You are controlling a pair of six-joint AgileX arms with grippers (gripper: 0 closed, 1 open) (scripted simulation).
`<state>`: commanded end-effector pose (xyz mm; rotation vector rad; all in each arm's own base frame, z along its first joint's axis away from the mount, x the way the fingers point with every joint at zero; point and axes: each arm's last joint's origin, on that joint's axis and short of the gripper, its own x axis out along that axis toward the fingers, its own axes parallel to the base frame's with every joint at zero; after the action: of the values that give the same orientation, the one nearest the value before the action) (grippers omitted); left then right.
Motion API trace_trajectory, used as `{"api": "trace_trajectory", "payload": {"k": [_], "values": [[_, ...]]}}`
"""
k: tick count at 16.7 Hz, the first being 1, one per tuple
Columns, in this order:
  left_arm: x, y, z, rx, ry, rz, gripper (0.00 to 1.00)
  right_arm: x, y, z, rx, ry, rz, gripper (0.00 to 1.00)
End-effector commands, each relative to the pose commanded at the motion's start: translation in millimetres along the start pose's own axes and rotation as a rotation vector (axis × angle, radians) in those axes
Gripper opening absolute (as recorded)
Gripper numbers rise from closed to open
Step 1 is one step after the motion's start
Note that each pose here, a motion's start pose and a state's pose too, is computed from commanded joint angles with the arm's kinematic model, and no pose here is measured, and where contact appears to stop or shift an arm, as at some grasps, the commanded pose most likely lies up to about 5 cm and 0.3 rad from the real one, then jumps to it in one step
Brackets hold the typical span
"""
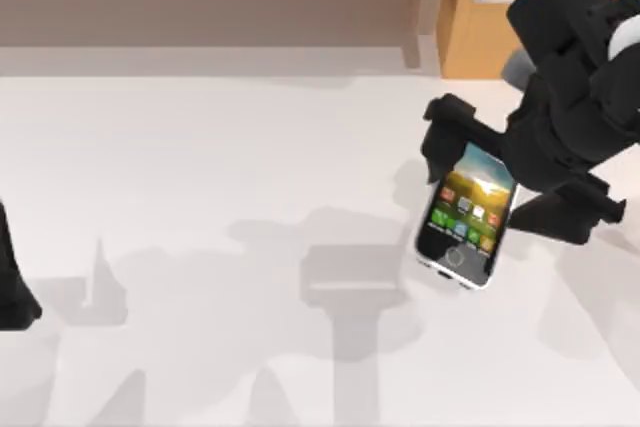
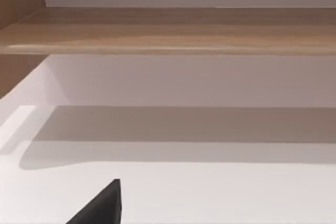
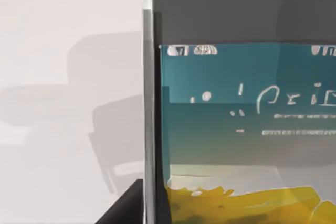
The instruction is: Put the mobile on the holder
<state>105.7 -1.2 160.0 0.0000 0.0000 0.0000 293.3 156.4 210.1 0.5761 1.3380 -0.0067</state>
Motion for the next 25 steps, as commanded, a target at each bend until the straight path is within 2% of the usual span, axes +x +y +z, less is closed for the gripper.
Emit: {"api": "trace_trajectory", "payload": {"k": [5, 8, 10, 13, 18, 21, 25], "values": [[0.0, 0.0, 0.0, 0.000, 0.000, 0.000, 1.00, -51.4, -55.5, 37.4, -0.129, -0.131, 0.221, 0.00], [0.0, 0.0, 0.0, 0.000, 0.000, 0.000, 1.00, -76.7, -97.1, 50.4, -0.239, -0.256, 0.302, 0.00], [0.0, 0.0, 0.0, 0.000, 0.000, 0.000, 1.00, -90.4, -125.9, 55.0, -0.321, -0.349, 0.326, 0.00], [0.0, 0.0, 0.0, 0.000, 0.000, 0.000, 1.00, -107.2, -167.5, 55.6, -0.448, -0.494, 0.319, 0.00], [0.0, 0.0, 0.0, 0.000, 0.000, 0.000, 1.00, -121.2, -227.3, 44.4, -0.630, -0.686, 0.227, 0.00], [0.0, 0.0, 0.0, 0.000, 0.000, 0.000, 1.00, -124.9, -253.2, 35.9, -0.711, -0.763, 0.158, 0.00], [0.0, 0.0, 0.0, 0.000, 0.000, 0.000, 1.00, -126.0, -274.7, 26.6, -0.774, -0.818, 0.092, 0.00]]}}
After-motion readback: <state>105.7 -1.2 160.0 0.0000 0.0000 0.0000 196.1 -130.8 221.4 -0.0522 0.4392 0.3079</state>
